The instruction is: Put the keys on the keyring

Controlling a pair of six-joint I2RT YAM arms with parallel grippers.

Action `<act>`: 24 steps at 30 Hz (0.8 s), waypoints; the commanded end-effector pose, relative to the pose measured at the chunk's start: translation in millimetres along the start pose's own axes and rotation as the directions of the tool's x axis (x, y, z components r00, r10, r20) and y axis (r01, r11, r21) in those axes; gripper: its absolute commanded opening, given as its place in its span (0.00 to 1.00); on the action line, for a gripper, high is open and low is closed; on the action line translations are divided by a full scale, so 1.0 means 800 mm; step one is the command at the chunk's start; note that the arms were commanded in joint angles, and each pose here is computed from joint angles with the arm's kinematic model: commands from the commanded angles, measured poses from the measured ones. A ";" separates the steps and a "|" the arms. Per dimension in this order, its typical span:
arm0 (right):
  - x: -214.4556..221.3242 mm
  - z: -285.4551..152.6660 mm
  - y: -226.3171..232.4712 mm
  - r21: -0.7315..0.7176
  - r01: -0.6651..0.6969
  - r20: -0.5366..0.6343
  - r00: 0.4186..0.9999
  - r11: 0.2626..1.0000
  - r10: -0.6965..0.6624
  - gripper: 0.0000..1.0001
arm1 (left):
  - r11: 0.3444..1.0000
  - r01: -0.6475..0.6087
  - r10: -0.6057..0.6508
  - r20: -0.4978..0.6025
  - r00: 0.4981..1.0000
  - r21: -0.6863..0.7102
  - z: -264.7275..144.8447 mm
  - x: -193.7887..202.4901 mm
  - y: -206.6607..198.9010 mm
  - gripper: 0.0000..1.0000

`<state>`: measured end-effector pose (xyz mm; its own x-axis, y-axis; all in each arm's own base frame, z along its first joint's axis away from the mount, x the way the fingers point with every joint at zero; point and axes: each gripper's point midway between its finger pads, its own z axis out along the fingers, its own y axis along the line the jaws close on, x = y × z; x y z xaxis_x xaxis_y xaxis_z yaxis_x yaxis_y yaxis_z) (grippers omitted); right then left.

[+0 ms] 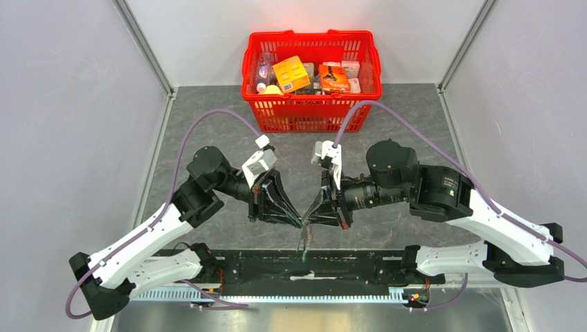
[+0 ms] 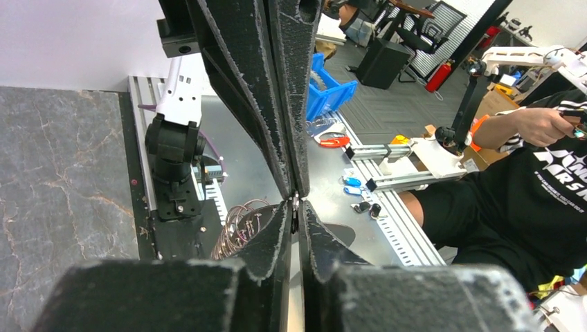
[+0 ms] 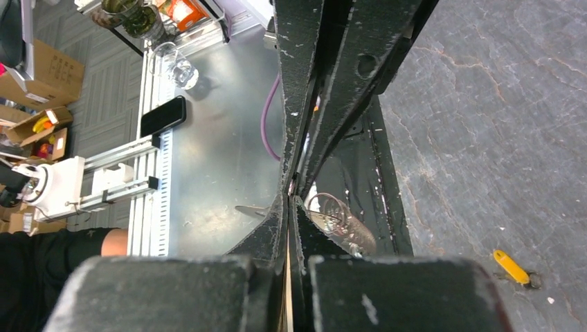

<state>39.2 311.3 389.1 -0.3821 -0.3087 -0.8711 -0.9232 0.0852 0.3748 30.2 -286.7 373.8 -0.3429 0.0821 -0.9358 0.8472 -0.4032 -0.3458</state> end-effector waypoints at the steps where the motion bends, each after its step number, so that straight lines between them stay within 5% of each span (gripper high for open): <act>1: -0.030 0.003 0.004 0.014 -0.009 0.100 0.995 1.000 0.008 0.00 | 1.000 -0.010 0.011 0.023 1.000 -0.027 0.002 -0.009 0.006 0.20; 7: -0.032 0.006 -0.012 0.089 -0.061 0.129 0.990 0.994 0.049 0.00 | 0.994 -0.016 0.018 0.018 1.000 -0.107 0.000 -0.012 0.020 0.37; 24: -0.039 -0.009 -0.029 0.173 -0.147 0.234 0.967 0.974 0.104 0.00 | 0.964 -0.057 0.067 0.031 0.997 -0.259 -0.024 -0.023 0.008 0.43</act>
<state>65.7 311.6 385.5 -0.4879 -0.1872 -0.8526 -0.8560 0.2939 0.4253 48.1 -282.0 368.0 -0.3608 0.0837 -0.9289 0.9059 -0.2054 -0.3704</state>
